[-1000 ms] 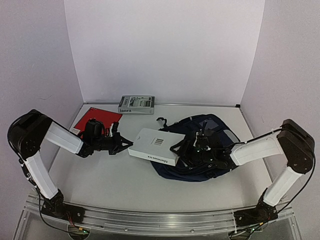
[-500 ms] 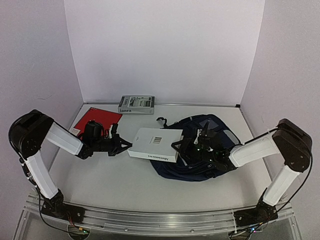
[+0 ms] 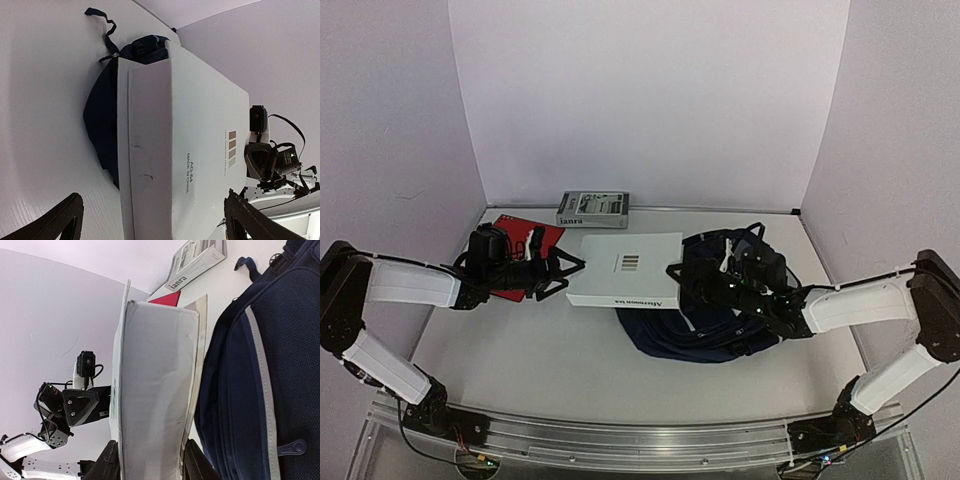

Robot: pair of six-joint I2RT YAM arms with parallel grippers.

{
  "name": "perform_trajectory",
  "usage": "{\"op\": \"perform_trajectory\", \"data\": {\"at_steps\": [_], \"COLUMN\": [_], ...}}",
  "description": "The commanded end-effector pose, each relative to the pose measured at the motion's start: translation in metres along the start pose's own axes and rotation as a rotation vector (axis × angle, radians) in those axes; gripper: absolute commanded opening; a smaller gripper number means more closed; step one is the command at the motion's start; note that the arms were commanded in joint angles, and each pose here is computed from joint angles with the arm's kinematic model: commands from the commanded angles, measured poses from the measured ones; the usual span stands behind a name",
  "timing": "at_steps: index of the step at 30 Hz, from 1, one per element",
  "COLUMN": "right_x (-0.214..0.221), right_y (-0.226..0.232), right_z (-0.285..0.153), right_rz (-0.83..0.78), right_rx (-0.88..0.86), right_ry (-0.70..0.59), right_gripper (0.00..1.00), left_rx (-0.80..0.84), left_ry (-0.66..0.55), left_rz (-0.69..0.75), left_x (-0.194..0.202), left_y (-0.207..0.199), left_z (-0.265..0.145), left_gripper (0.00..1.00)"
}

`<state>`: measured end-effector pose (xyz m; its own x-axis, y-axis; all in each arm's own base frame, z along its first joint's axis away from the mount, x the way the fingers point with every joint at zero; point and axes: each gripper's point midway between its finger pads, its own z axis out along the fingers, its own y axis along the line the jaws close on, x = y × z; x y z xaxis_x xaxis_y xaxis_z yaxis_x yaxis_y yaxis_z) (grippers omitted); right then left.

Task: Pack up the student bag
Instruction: Pick up the book from the center of the board.

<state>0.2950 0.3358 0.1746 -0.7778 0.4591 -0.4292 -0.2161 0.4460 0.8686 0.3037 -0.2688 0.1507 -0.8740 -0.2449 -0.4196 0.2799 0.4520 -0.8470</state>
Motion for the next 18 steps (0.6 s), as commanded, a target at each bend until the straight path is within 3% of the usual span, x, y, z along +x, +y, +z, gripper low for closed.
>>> {"op": "perform_trajectory", "data": {"at_steps": [1, 12, 18], "right_x": [-0.012, -0.015, -0.008], "right_y": [0.062, 0.097, 0.092], "right_z": [-0.011, -0.024, -0.014], "right_rz": [-0.039, -0.064, -0.077], "right_rx": [-0.182, -0.286, -0.274], "right_ry": [0.013, 0.046, 0.075], "right_gripper": [0.33, 0.36, 0.36], "left_rx": [0.101, 0.263, 0.376], "left_ry": [0.039, 0.056, 0.068], "left_rz": [0.058, 0.076, 0.074], "left_x": [-0.003, -0.005, -0.003], "left_y": [-0.038, -0.084, -0.108], "left_z": [-0.009, -0.025, -0.035], "left_gripper": [0.99, 0.96, 0.64]}}
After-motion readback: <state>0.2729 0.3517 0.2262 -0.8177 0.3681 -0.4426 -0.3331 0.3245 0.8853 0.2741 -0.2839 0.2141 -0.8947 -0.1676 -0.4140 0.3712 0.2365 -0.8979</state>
